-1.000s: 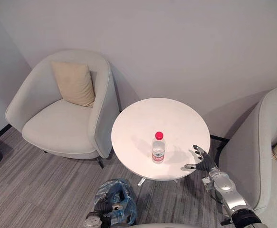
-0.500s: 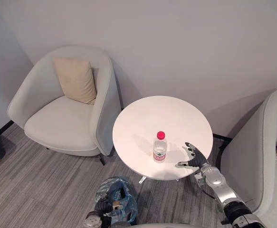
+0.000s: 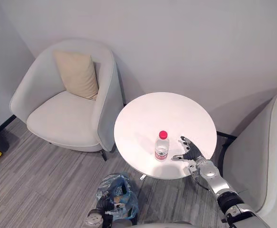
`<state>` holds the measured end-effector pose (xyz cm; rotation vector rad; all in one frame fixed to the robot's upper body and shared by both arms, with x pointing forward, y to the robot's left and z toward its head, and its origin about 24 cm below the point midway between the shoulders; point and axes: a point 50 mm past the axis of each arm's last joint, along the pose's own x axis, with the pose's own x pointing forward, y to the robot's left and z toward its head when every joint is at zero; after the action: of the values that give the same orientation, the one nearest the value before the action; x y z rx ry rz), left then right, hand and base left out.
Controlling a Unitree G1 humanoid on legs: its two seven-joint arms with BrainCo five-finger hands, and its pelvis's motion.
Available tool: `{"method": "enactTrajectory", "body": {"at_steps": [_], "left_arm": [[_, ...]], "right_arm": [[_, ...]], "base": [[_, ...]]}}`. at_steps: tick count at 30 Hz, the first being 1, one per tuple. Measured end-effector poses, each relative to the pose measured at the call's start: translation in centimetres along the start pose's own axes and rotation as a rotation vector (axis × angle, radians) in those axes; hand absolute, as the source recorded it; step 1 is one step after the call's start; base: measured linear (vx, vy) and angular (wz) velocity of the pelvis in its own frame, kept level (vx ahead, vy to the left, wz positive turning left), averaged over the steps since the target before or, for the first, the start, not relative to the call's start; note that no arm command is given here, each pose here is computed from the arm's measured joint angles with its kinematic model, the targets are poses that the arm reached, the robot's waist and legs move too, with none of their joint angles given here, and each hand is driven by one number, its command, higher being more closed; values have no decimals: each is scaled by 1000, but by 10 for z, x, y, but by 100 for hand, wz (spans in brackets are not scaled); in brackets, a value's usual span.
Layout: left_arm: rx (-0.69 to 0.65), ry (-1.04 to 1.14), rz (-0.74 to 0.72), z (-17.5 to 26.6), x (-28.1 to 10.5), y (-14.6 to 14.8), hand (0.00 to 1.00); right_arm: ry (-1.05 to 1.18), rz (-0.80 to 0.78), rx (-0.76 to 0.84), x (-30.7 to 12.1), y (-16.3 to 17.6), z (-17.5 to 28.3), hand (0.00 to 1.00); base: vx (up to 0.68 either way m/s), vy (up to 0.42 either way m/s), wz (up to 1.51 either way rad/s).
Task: Gather rubbish on tea table into small bin, then transfer packed bag to large trash can.
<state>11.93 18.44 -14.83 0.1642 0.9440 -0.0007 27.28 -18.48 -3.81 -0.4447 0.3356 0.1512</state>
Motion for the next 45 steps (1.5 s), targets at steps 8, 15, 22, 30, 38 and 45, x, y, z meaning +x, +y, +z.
{"method": "enactTrajectory", "body": {"at_steps": [8,15,22,30,38,45], "left_arm": [[5,-13,-5,3,1,-1,0],[6,-17,-6,4,1,-2,0],[7,-21,-7,4,1,-2,0],[6,-26,-8,5,1,-2,0],[-1,-37,-12,6,1,-5,0],[-6,-47,-17,9,1,-8,0]], "right_arm": [[-31,12,3,5,5,11,0],[-72,68,-62,10,16,23,0],[-103,101,-88,13,26,33,0],[-121,128,-90,14,36,38,100],[-164,151,-114,18,45,52,100],[-168,157,-114,18,48,54,100]], "base": [[-13,-22,4],[1,-21,7],[-42,-18,0],[-15,-18,3],[-24,-14,1],[-12,-15,6]]}}
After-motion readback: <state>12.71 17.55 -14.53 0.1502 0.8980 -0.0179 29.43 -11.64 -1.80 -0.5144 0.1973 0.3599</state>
